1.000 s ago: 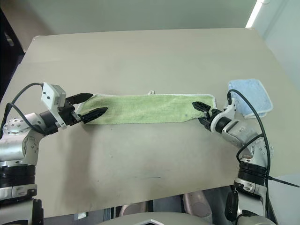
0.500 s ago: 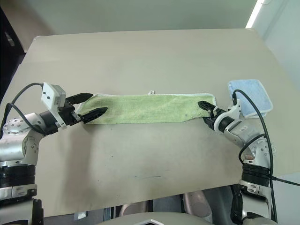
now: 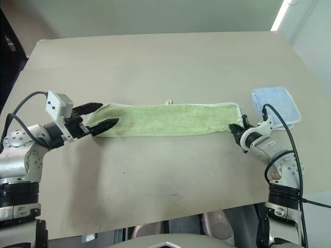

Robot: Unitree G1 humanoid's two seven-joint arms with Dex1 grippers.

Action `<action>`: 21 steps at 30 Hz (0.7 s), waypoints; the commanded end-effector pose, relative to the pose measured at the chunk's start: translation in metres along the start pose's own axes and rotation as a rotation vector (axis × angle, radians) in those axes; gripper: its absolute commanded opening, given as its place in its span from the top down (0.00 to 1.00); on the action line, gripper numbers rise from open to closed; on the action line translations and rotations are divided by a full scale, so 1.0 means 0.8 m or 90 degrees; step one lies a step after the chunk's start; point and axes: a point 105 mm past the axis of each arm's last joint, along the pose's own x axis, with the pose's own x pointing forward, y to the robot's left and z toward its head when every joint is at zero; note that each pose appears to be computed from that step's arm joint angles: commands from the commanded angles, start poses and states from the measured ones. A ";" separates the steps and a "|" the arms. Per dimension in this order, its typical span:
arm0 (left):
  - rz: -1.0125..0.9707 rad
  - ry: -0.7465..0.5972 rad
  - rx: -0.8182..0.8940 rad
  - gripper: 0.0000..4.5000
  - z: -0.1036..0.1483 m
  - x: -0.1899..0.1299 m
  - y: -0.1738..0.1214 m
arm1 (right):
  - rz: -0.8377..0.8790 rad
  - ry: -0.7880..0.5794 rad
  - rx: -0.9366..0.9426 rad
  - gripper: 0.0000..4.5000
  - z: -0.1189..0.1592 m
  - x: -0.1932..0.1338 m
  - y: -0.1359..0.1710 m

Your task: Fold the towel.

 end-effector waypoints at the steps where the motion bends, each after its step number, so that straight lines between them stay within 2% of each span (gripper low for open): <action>1: 0.006 -0.026 0.013 0.00 0.016 -0.005 0.001 | -0.002 -0.085 -0.019 1.00 0.041 -0.016 -0.001; 5: 0.006 -0.026 0.012 0.00 0.016 -0.005 0.002 | -0.001 -0.109 -0.062 1.00 0.054 -0.021 -0.001; 8: 0.005 -0.024 0.010 0.00 0.014 -0.004 0.002 | 0.025 -0.146 -0.286 1.00 0.077 -0.039 0.027; 10: 0.004 -0.024 0.009 0.00 0.014 -0.002 0.001 | 0.041 -0.147 -0.371 1.00 0.078 -0.041 0.039; 12: 0.000 -0.025 0.007 0.00 0.014 0.001 0.000 | 0.069 -0.126 -0.554 1.00 0.065 -0.041 0.068; 17: -0.013 -0.029 0.002 0.00 0.013 0.007 -0.006 | 0.154 -0.067 -0.897 1.00 0.022 -0.034 0.115; 21: -0.015 -0.030 0.001 0.00 0.012 0.009 -0.008 | 0.212 -0.007 -1.006 1.00 -0.011 -0.020 0.128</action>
